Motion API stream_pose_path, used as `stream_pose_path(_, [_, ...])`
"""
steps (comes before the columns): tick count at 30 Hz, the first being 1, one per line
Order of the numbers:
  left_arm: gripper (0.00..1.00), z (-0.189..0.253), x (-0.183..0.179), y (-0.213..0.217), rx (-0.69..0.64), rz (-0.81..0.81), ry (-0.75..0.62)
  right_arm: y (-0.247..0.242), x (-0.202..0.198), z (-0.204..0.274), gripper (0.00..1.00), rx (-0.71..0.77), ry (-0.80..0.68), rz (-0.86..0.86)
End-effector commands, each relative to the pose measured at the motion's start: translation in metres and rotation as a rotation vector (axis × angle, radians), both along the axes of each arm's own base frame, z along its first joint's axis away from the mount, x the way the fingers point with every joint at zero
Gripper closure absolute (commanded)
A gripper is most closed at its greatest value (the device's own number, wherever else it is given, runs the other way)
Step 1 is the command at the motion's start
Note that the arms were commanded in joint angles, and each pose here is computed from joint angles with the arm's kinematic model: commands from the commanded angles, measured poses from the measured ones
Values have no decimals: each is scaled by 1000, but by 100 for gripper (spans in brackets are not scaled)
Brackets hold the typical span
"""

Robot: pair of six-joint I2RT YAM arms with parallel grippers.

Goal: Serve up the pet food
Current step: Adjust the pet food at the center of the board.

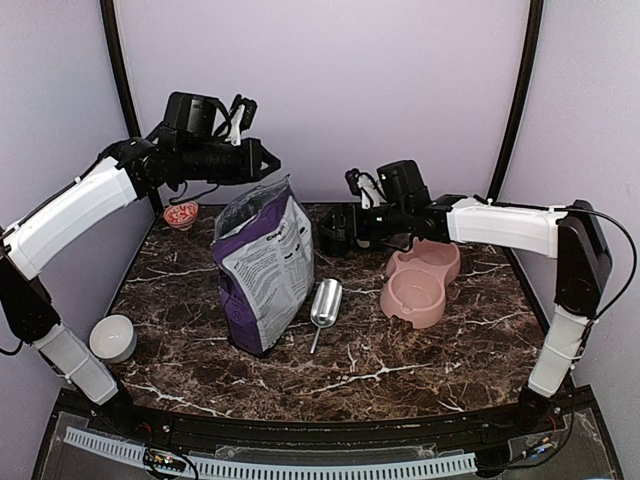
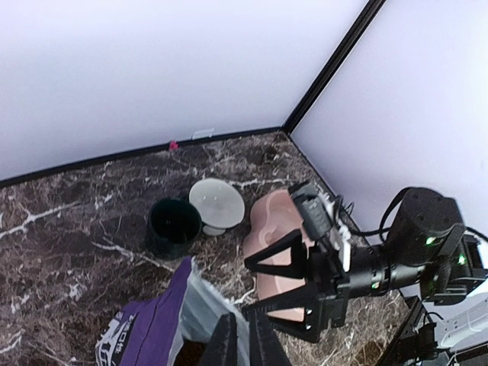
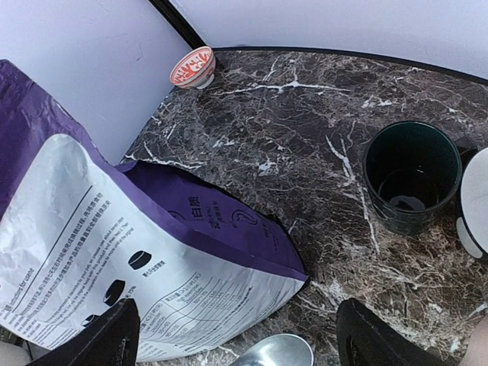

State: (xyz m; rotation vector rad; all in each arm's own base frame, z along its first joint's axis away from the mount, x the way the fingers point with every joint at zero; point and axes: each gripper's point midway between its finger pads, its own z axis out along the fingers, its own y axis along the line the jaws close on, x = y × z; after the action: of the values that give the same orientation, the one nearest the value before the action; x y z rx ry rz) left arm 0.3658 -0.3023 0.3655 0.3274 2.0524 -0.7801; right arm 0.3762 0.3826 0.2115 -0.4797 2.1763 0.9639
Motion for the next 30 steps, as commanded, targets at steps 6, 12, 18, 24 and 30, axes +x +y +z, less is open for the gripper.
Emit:
stream_pose_path(6, [85, 28, 2, -13, -24, -73, -36, -2, 6, -5, 13, -13, -43, 2])
stream_pose_path(12, [65, 12, -2, -20, 59, -119, 69, -14, 1, -26, 15, -85, -32, -13])
stream_pose_path(18, [55, -5, -11, -23, 204, -128, 107, -14, -9, -33, 20, -78, -18, 16])
stream_pose_path(24, [46, -22, -16, -21, 324, -115, 159, -13, -15, -44, 22, -90, -15, 35])
stream_pose_path(30, [43, -39, -17, -24, 381, -119, 184, -2, -21, -56, 24, -98, 4, 67])
